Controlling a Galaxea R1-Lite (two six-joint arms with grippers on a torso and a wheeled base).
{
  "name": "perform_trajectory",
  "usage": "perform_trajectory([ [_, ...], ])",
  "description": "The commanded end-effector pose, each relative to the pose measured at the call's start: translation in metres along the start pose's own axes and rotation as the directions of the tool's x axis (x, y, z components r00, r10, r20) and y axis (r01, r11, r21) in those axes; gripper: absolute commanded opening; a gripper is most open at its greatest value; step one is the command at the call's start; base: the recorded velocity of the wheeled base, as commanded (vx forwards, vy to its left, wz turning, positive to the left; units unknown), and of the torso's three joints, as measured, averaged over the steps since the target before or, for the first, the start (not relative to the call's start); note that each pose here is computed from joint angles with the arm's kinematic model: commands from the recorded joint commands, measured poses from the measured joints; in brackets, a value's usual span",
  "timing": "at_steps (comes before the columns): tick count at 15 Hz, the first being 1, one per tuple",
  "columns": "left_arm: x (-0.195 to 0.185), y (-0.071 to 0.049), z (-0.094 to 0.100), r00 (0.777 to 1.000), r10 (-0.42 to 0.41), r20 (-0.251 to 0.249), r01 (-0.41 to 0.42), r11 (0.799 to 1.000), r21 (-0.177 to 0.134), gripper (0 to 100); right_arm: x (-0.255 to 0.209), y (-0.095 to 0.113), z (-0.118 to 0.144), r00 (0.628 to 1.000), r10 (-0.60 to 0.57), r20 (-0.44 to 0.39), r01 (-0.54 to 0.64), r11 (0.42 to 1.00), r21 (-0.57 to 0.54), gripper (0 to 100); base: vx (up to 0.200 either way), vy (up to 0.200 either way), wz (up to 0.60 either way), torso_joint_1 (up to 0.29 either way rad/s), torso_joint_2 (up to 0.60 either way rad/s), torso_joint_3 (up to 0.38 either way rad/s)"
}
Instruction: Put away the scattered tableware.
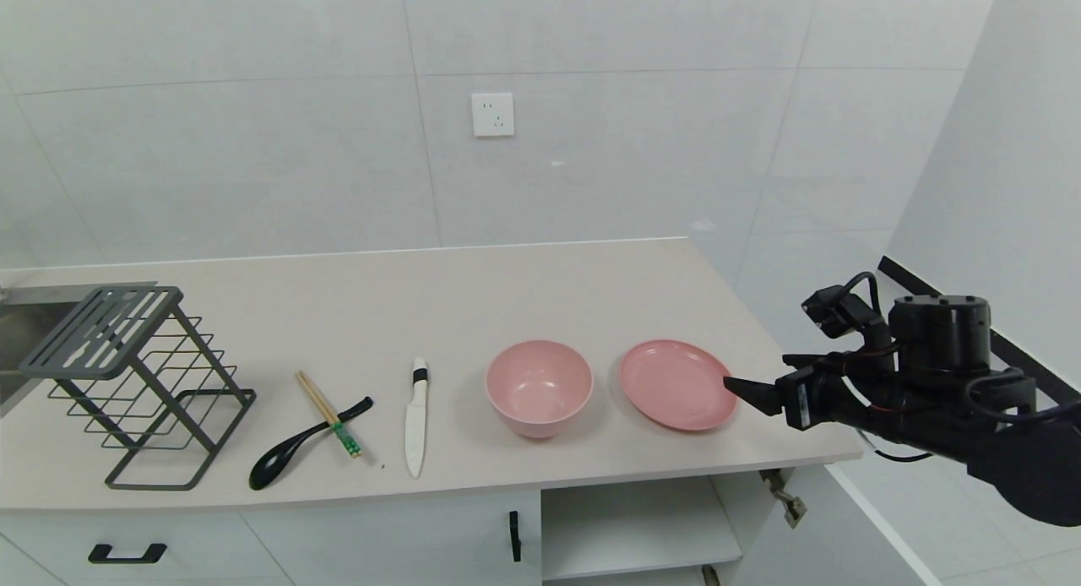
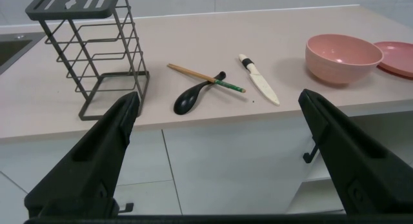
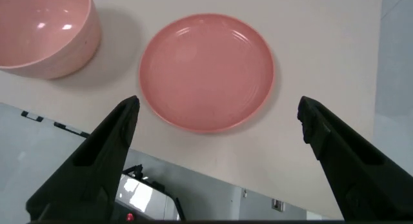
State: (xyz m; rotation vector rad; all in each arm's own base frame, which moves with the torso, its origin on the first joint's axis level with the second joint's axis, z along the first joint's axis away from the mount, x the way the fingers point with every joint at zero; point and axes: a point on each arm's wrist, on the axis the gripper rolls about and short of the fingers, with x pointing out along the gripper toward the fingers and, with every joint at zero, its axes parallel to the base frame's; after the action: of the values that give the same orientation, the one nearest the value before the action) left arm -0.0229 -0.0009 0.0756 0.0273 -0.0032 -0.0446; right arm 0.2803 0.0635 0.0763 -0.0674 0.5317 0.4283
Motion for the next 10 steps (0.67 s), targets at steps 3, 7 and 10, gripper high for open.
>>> perform_trajectory([
  [3, 0.0, 0.0, 0.0, 1.0, 0.0, -0.001, 0.0, 1.0, 0.0, 100, 0.017, -0.003, -0.009, 0.999, 0.003, -0.045, -0.003, 1.0, 0.01, 100, 0.0, 0.0, 0.0, 0.0, 0.0, 0.0],
  [7, 0.0, 0.0, 0.0, 1.0, 0.0, -0.001, 0.0, 1.0, 0.0, 100, 0.044, -0.017, -0.013, 0.998, -0.015, -0.068, 0.017, 0.999, 0.028, 100, 0.0, 0.0, 0.0, 0.0, 0.0, 0.0],
  [10, 0.0, 0.0, 0.0, 1.0, 0.0, -0.001, 0.0, 1.0, 0.0, 100, 0.057, -0.02, -0.018, 0.996, -0.013, -0.086, 0.016, 0.999, 0.03, 100, 0.0, 0.0, 0.0, 0.0, 0.0, 0.0],
])
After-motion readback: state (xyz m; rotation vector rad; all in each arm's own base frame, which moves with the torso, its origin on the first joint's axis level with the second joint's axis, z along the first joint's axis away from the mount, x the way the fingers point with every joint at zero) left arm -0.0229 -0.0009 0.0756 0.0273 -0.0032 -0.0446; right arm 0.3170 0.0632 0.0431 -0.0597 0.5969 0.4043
